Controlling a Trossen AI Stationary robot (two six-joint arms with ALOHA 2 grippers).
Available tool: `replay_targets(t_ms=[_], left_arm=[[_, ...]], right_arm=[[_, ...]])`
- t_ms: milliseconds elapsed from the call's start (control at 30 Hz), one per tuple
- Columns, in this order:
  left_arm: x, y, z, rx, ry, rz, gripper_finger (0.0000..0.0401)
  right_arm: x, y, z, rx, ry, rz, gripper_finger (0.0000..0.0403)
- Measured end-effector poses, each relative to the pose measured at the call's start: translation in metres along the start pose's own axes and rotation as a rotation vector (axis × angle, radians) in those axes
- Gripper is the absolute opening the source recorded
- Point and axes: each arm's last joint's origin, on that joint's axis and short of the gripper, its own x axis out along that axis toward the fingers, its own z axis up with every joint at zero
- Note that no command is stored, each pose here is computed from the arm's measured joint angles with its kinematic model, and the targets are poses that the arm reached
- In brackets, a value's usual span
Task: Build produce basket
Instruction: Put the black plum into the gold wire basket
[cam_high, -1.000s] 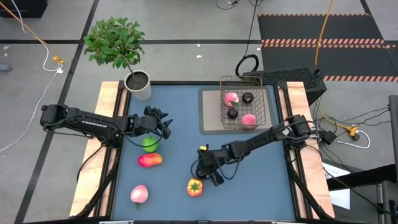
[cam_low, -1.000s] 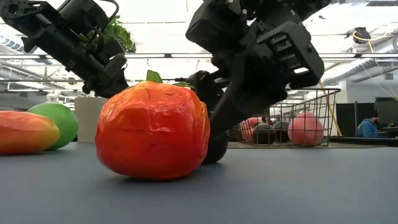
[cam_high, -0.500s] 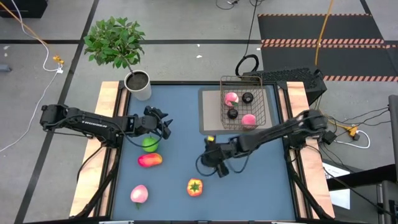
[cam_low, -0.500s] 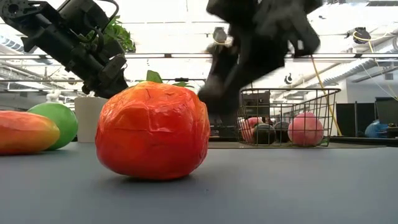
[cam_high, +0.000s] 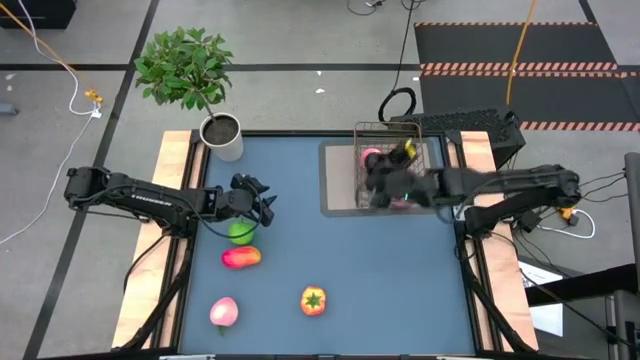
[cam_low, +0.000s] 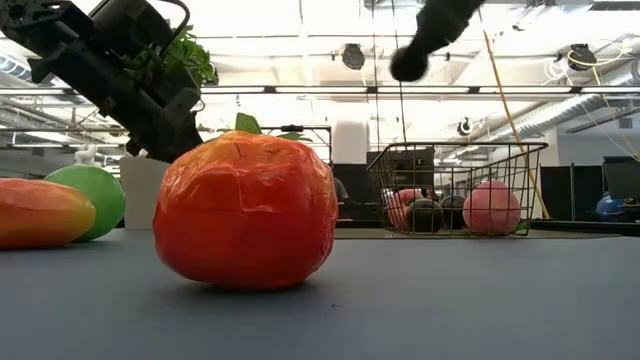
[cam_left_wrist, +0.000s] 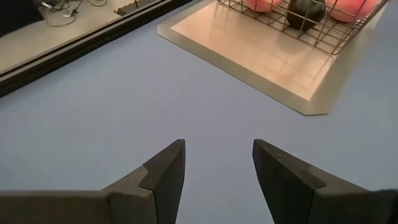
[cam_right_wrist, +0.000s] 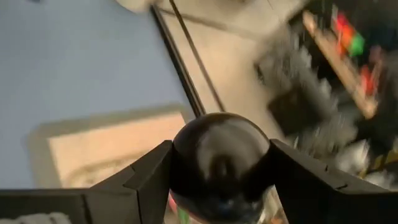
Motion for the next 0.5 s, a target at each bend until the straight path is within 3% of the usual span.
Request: replay_targets(t_ms=[167,367,500], left_arm=[[-0.001,-0.001,0.000,0.004,0.000,-0.005,0.0191],[0.000,-0.001,0.000,0.006,-0.002,-0.003,0.0191],[0.001,0.002,0.003,0.002,-0.016,0.009,0.0191]], right_arm=[[0.035,-0.021,-0.043,0.133,0.175,0.049,0.0233],[0.074,-0.033,-0.089,0.318,0.350,0.319,0.0234],[0.088,-0.043,-0.103,0.392,0.408,0.320,0.0239]])
